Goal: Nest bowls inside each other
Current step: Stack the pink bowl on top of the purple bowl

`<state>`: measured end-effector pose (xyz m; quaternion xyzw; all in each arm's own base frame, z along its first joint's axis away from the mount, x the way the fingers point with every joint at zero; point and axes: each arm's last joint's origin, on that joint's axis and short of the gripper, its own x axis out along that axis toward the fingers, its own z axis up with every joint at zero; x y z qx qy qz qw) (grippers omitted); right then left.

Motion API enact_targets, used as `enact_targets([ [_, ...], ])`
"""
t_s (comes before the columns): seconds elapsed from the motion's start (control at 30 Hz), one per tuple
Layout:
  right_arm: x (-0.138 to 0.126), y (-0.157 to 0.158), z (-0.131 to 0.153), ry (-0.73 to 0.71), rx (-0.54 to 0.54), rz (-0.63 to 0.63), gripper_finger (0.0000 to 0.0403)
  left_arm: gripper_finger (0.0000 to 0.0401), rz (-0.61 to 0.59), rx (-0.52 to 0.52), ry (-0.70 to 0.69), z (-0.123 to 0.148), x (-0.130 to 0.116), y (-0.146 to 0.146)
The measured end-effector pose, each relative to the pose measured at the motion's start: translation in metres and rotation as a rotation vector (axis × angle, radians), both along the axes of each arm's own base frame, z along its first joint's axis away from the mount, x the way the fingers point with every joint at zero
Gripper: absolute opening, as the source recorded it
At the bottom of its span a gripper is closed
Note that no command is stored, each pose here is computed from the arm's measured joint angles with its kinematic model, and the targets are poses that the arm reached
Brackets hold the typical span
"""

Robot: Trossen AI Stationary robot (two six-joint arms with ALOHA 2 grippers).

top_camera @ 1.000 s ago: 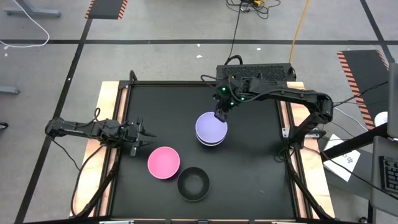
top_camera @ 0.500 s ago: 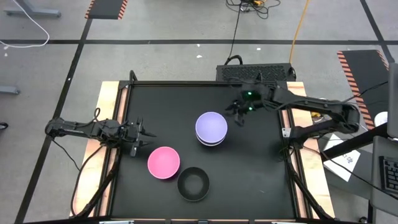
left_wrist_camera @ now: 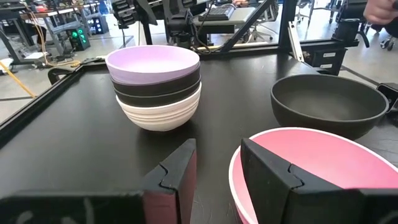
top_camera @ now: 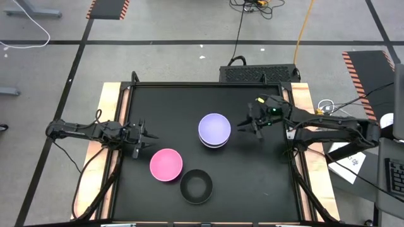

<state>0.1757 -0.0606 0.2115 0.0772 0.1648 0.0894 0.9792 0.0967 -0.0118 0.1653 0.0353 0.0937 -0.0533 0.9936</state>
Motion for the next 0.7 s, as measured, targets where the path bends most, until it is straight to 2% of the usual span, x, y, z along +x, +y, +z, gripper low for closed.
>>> enact_targets([
  [0.2,-0.023,0.004,-0.003,-0.058,-0.046,-0.027,0.0096,0.0129,0.002,-0.013,0.001,0.000,0.000,0.000],
  [0.4,-0.042,0.016,-0.013,-0.102,-0.008,0.070,0.0095,0.0129,-0.001,0.000,0.000,0.000,0.000,0.000],
  [0.7,-0.061,0.023,-0.028,-0.079,0.028,-0.002,0.0095,0.0129,-0.001,0.001,0.000,0.000,0.000,0.000],
])
